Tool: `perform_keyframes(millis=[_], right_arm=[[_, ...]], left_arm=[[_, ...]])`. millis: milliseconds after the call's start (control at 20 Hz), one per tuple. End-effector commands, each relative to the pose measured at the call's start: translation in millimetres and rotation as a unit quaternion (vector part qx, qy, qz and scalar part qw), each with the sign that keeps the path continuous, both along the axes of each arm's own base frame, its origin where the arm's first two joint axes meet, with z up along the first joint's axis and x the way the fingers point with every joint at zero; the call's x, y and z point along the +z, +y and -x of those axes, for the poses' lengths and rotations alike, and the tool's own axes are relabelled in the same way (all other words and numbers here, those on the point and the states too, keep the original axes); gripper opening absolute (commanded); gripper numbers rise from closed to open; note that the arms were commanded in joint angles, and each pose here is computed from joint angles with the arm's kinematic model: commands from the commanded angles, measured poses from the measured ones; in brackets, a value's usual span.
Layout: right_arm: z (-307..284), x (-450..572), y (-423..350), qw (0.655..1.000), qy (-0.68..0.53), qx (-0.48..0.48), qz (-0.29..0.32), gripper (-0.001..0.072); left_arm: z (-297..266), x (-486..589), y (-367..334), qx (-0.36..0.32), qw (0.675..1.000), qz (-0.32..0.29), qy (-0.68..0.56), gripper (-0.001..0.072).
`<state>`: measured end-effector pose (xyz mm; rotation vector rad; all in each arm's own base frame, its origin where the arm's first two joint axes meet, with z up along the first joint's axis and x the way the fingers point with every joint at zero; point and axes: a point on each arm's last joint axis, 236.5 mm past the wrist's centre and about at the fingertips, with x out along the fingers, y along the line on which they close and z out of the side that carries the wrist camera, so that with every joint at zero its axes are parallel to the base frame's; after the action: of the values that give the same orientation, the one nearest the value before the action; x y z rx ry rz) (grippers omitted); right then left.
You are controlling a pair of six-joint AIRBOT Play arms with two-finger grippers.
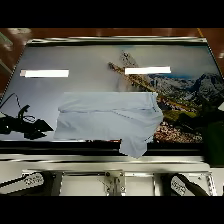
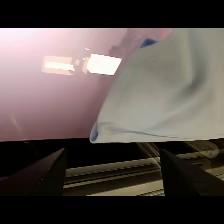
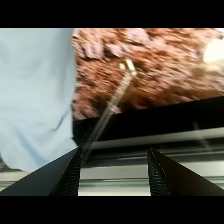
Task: Fold the shirts.
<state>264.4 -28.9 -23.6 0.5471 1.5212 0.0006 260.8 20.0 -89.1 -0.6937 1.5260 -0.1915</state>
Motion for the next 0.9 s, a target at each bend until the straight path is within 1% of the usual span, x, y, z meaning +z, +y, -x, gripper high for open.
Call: perform_keyframes(millis=[0,200,250,350,400,450,550,700,750,800,850], right_arm=[[-7.7,-0.3,19.3,0.997,-0.042,-0.033,-0.053,0.0516],[-11.0,3.6,25.7,0.996,-0.048,-0.037,-0.069,0.0516],[-10.5,4.0,26.7,0.996,-0.047,-0.037,-0.071,0.0516],[-5.1,4.0,28.8,0.996,-0.036,-0.032,-0.075,0.0517],[0.5,2.5,31.1,0.996,-0.026,-0.027,-0.077,0.0516],[9.9,-2.5,35.3,0.997,-0.009,-0.015,-0.077,0.0516],[30.5,-21.3,53.1,0.997,0.026,0.015,-0.078,0.0517],[43.2,-54.6,89.3,0.996,0.03,0.043,-0.079,0.052],[42.1,-62.4,96.3,0.996,0.024,0.043,-0.073,0.0622],[39.1,-69.5,99.9,0.997,0.019,0.03,-0.063,0.066],[35.0,-74.4,101.8,0.998,0.013,0.016,-0.055,0.0659]], left_arm=[[11.2,-20.1,-17.6,0.019,1.0,0.018,-0.009,0.0706],[3.2,-33.8,-33.1,0.002,1.0,0.019,-0.01,0.0704],[-0.9,-36.7,-37.2,0.005,1.0,0.021,-0.012,0.0669],[-15.0,-38.4,-41.2,0.031,0.999,0.023,-0.023,0.0223],[-22.5,-35.6,-43.6,0.043,0.998,0.03,-0.032,0.01],[-27.1,-33.1,-44.8,0.054,0.997,0.037,-0.037,0.005],[-27.9,-29.8,-47.5,0.056,0.997,0.044,-0.039,0.0043],[-22.9,-20.6,-53.9,0.029,0.997,0.056,-0.047,0.0043],[-22.9,-16.9,-54.5,0.024,0.997,0.056,-0.052,0.0043],[-24.3,-12.4,-54.0,0.023,0.997,0.053,-0.06,0.0043],[-26.1,-7.8,-53.0,0.023,0.996,0.049,-0.069,0.0043]])
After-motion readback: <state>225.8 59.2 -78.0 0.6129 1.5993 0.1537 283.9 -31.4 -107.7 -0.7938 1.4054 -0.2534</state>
